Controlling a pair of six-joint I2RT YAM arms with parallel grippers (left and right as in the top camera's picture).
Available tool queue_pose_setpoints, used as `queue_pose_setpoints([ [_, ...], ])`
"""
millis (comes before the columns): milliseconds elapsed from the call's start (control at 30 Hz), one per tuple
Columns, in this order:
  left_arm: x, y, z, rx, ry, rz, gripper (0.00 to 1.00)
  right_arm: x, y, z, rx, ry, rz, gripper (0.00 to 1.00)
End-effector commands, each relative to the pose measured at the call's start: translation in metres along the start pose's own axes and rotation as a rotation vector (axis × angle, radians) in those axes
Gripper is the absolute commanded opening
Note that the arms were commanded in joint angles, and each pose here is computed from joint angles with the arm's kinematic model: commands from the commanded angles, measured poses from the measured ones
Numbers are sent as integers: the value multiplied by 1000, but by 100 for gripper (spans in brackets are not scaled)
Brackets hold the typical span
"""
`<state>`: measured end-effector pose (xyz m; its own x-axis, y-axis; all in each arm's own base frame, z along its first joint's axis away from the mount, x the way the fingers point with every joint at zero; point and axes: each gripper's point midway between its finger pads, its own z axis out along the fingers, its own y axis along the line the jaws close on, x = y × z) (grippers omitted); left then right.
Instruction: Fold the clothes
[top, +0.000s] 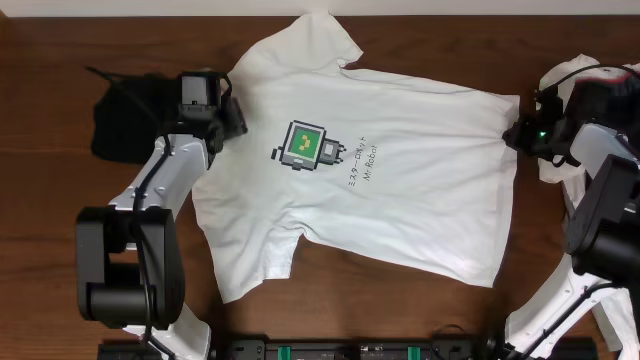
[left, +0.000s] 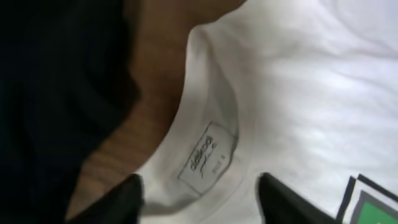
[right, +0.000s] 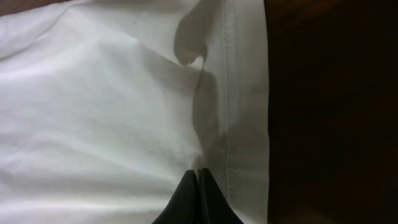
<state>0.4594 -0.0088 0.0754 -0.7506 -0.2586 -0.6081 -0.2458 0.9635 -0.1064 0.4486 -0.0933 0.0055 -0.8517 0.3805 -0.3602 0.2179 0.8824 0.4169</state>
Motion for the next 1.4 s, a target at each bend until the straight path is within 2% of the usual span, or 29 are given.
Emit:
queue_pose_setpoints([
  [0,0,9,8,-31,-1,61,58,-4,-3,-1,22,-6,-23,3],
  [367,8,21,38,-49,14,106,69,-4,-3,-1,27,-6,-24,3],
  [667,22,23,55,-56,45,141,68,-4,-4,-1,28,-5,-32,3],
  [833,29,25,63,-63,63,146,61,-3,-4,-1,28,-2,-30,3],
  [1067,43,34,76,-90,99,145,60,-2,-4,-1,28,2,-32,3],
  [1267,43,42,77,-101,103,131,41,-2,-4,-1,29,3,-36,3],
  [1367,42,45,77,-106,103,126,40,-1,-4,-1,29,6,-34,3],
])
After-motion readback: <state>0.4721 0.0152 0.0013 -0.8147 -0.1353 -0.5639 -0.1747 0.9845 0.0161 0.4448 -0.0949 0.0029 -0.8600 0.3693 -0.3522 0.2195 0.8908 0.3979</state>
